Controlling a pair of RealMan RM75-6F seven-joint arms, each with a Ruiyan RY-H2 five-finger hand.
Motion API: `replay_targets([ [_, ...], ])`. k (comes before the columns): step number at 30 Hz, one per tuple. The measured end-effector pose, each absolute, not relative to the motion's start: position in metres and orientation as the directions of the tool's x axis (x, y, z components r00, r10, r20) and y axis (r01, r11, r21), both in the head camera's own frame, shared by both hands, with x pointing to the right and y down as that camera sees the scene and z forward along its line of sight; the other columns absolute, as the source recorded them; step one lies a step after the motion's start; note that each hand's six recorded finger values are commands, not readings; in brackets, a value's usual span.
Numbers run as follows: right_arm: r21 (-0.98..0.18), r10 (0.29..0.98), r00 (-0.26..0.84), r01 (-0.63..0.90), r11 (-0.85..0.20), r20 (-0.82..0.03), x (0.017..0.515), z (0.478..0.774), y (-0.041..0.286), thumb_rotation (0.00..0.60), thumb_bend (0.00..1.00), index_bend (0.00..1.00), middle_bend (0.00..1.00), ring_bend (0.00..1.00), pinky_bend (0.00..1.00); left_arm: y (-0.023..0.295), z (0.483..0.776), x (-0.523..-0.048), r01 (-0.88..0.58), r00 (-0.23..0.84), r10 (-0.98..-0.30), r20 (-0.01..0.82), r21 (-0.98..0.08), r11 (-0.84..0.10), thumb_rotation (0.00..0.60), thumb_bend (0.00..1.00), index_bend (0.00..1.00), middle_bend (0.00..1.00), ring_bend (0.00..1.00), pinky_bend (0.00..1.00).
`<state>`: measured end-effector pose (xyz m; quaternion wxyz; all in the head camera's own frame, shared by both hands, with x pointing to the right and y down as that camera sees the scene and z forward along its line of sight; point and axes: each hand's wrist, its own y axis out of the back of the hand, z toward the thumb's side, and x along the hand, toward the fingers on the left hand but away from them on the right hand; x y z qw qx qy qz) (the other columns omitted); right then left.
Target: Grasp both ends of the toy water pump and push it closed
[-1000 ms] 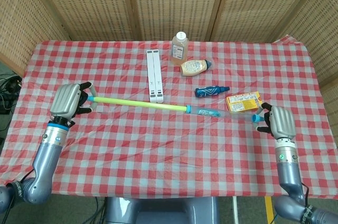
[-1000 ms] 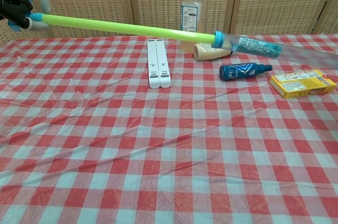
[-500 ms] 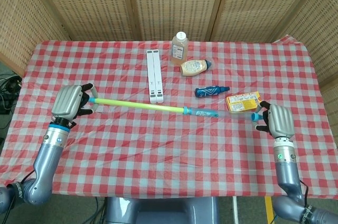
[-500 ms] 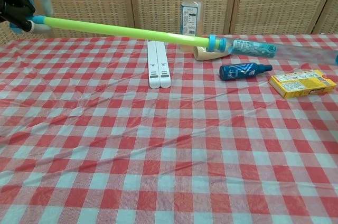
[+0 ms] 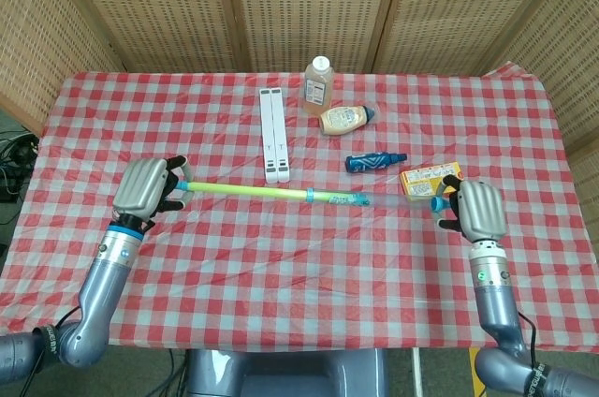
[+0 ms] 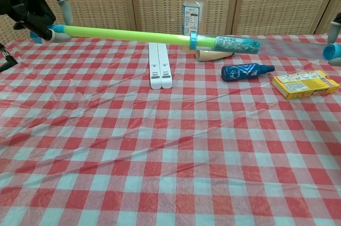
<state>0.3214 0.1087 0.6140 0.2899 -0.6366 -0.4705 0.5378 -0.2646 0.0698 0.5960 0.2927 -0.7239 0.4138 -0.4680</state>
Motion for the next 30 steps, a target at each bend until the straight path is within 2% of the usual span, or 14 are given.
replay_targets([
  [7, -0.873, 0.912, 0.034, 0.276, -0.401, -0.408, 0.300, 0.611, 0.110, 0.600, 0.44, 0.63, 1.00, 1.00, 0.56, 0.075, 0.605, -0.244, -0.315, 0.238, -0.854, 0.463, -0.795, -0.518, 0.600, 0.61, 0.88, 0.96, 0.90, 0.78],
  [30, -0.861, 0.896, 0.125, 0.248, -0.444, -0.425, 0.258, 0.616, 0.106, 0.600, 0.44, 0.63, 1.00, 1.00, 0.56, 0.081, 0.620, -0.220, -0.344, 0.274, -0.825, 0.494, -0.751, -0.564, 0.600, 0.61, 0.87, 0.96, 0.90, 0.78],
])
